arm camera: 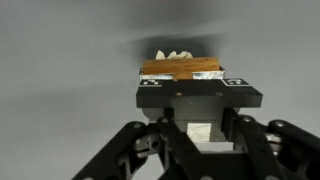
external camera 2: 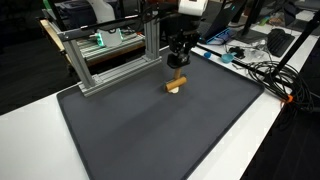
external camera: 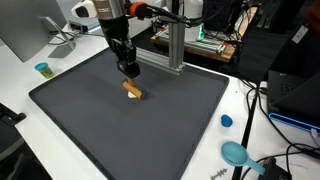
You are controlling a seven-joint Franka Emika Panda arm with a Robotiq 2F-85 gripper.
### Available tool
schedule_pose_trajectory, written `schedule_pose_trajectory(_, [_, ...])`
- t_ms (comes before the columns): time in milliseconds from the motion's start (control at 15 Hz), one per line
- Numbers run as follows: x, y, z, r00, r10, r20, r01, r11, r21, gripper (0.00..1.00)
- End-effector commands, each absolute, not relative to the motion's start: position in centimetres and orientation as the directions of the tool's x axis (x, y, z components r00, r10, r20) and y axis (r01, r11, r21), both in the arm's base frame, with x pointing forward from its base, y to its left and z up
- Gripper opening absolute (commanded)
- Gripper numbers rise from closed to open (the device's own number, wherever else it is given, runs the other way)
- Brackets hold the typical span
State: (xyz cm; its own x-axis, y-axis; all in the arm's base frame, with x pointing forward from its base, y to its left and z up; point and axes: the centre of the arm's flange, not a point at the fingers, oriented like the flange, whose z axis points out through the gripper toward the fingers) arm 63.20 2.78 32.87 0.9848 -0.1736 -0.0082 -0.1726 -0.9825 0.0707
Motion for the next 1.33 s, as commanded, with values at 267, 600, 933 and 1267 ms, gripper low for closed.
schedule_pose_trajectory(267, [65.7,2.2,29.8,0.964,-0.207,-0.169,-0.193,-0.977,0.092,0.21])
schedule_pose_trajectory(600, [65.7,2.0,28.3,0.947,-0.22,-0.236,-0.2,-0.974,0.106,0.21])
schedule_pose_trajectory(933, [61.8,1.5,32.7,0.964,-0.153,-0.218,-0.139,-0.987,0.078,0.21])
schedule_pose_trajectory(1267, [58.9,1.6,36.4,0.992,-0.109,-0.062,-0.107,-0.994,0.033,0.21])
